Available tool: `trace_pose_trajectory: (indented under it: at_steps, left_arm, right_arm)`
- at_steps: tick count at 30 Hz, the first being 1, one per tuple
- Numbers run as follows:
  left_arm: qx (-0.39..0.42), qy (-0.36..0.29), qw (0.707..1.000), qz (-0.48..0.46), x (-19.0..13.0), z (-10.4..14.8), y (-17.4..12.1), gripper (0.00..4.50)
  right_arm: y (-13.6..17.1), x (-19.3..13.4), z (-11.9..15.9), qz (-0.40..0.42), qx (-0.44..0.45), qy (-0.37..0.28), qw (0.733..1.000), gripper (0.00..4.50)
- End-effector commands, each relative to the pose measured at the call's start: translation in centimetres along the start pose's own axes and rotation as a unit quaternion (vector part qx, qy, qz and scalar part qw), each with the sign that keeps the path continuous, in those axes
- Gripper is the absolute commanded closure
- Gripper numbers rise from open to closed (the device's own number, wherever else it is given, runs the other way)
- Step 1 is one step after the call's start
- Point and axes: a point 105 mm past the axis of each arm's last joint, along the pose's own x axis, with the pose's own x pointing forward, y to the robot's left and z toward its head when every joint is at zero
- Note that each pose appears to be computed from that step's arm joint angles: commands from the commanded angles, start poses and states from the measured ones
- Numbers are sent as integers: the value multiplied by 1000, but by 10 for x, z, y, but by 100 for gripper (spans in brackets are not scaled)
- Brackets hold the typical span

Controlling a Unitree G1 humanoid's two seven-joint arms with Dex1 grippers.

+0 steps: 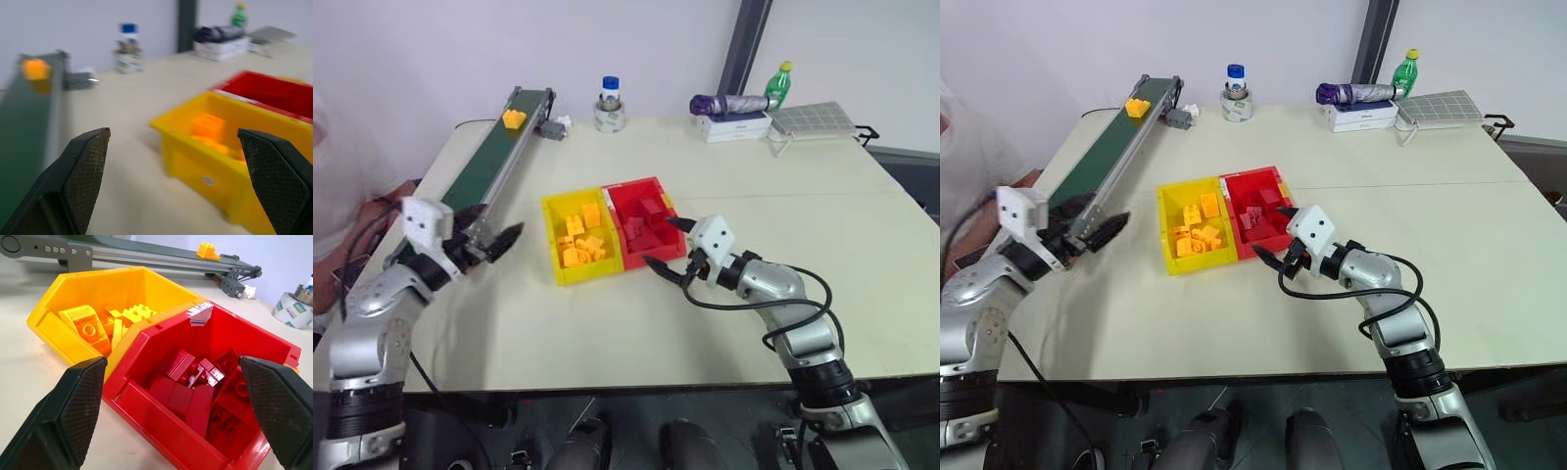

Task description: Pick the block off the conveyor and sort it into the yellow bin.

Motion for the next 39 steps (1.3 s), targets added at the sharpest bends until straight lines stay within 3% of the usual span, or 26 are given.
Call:
trace_pose_trajectory:
  at_steps: [1, 8, 11, 14, 39]
  left_arm:
    - [36, -11, 998, 57, -18, 7, 13, 11]
    - [40, 3, 981, 190, -50, -3, 42, 11]
    - [58, 41, 974, 215, -57, -18, 48, 11]
    - [52, 42, 970, 235, -60, -18, 56, 11]
    - [33, 43, 974, 219, -38, -15, 56, 11]
  right_arm:
    - [0, 2, 13, 4, -13, -24, 1000, 0]
    - [1, 5, 12, 12, -12, -26, 1000, 0]
    - [2, 7, 13, 16, -11, -29, 999, 0]
    - [2, 8, 14, 18, -11, -31, 999, 0]
    - [3, 8, 14, 15, -8, -34, 999, 0]
